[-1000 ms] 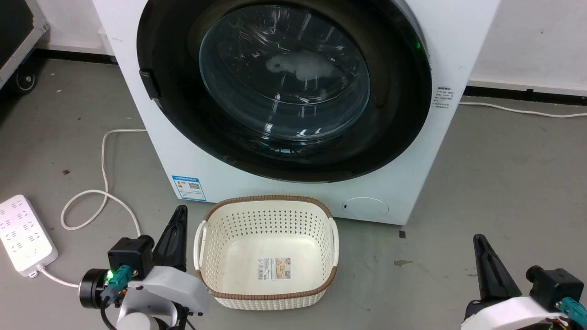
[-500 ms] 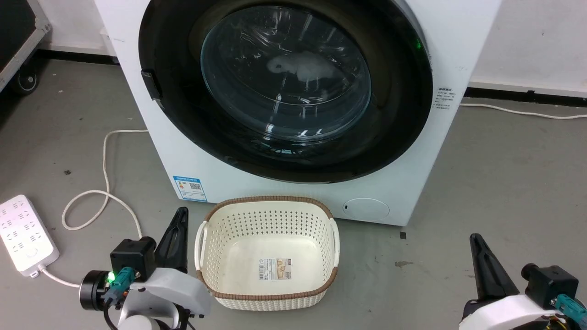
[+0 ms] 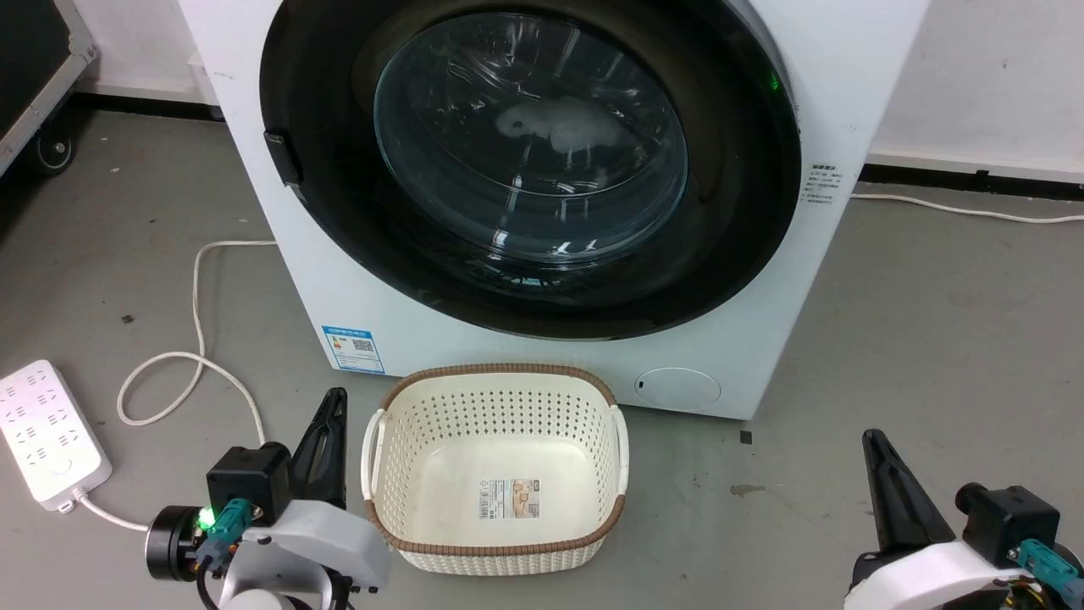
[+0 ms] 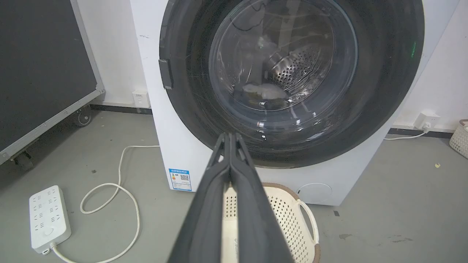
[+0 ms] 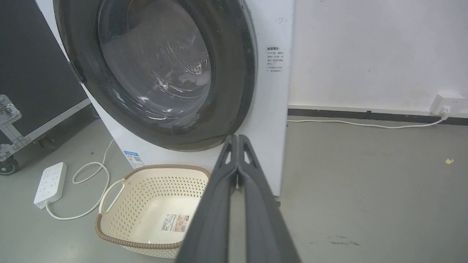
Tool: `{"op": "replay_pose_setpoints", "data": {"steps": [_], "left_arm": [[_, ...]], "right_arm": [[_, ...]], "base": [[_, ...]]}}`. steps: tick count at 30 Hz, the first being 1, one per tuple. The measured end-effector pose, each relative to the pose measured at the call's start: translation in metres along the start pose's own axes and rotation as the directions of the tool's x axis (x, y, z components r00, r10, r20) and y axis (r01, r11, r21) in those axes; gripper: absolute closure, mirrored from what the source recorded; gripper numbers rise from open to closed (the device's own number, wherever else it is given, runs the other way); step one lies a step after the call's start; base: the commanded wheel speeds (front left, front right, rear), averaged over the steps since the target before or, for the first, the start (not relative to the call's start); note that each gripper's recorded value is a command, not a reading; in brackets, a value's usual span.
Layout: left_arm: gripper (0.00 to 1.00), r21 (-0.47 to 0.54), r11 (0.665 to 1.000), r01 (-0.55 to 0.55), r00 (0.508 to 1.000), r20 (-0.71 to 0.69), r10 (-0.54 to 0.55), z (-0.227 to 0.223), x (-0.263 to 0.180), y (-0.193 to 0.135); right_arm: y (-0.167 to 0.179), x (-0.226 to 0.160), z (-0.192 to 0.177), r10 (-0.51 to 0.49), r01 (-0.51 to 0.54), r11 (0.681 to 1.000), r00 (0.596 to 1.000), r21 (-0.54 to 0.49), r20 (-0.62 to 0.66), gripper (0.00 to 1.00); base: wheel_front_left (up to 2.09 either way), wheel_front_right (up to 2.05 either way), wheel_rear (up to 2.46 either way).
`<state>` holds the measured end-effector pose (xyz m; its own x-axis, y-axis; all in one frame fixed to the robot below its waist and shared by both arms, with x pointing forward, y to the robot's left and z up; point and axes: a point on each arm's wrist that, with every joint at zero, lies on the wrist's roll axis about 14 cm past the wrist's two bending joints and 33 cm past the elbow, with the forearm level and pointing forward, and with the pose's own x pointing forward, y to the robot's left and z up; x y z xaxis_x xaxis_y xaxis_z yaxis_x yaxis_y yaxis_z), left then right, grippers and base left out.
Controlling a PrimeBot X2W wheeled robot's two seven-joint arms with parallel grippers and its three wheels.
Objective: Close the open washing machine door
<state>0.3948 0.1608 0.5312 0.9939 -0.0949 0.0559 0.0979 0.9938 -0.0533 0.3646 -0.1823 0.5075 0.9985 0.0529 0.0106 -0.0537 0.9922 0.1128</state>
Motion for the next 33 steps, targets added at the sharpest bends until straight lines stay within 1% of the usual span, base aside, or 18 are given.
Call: {"op": "replay_pose_setpoints", "data": {"steps": [33], "left_arm": [[1.00,0.040,0.999,-0.032,0.999,-0.008,0.033,0.0035,-0.0063,0.0050]], "right_arm": [[0.0098,0.0025,0.0045,0.032,-0.033,0.998,0.999,-0.057,-0.016,1.00]], "base": [[0.00,0.00,0.00]]}}
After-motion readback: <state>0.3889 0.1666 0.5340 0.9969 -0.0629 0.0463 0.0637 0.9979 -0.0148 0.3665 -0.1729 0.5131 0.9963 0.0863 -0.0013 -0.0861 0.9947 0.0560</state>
